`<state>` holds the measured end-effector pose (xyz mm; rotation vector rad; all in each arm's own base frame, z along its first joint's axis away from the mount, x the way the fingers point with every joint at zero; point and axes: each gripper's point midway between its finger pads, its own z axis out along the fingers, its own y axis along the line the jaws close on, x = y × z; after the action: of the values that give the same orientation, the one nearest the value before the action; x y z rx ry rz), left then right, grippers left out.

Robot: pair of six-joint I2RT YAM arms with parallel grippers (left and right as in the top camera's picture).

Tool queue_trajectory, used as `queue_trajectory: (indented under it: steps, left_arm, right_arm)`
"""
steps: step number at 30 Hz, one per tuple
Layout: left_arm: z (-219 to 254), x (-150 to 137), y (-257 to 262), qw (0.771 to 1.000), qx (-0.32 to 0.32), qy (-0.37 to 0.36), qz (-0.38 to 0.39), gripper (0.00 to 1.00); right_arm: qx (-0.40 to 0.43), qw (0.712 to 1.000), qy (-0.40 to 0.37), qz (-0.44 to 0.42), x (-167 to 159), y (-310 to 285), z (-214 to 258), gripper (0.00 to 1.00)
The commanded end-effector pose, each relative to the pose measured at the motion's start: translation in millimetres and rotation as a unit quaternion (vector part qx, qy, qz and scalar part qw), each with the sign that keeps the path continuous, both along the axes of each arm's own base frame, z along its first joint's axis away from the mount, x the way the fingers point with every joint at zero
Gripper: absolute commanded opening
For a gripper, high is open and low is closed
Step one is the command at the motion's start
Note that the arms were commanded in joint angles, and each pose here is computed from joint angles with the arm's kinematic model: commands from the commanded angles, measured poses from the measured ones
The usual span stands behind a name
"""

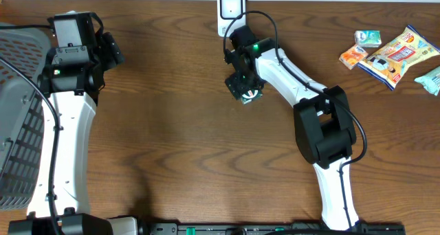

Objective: Scan the item barcode
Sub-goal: 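Lift the Zam-Buk tin with the right gripper toward the white scanner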

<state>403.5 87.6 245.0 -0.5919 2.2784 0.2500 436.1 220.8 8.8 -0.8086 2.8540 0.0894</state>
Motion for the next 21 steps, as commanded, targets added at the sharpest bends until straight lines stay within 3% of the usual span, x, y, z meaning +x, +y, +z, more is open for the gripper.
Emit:
queue_trajectory:
  steps: [1,13,16,19,21]
  left_arm:
    - [1,1,3,1.000,0.007,0.003,0.001,0.97]
    - [1,1,3,1.000,0.007,0.003,0.001,0.98]
    - [1,1,3,1.000,0.007,0.003,0.001,0.98]
    - [1,1,3,1.000,0.007,0.003,0.001,0.98]
    - [1,1,3,1.000,0.007,0.003,0.001,0.98]
  right_arm:
    - [0.006,1.000,-0.006,-0.014,2,-1,7,0.79]
    - [0.006,1.000,-0.006,-0.016,0,-4,-6,0.78]
    - [0.008,1.000,-0.010,-0.016,2,-3,-6,0.74]
    - [0.016,0.999,-0.020,-0.027,7,-1,-4,0.58]
    - [0.021,0.999,-0.023,-0.040,10,0,-3,0.54]
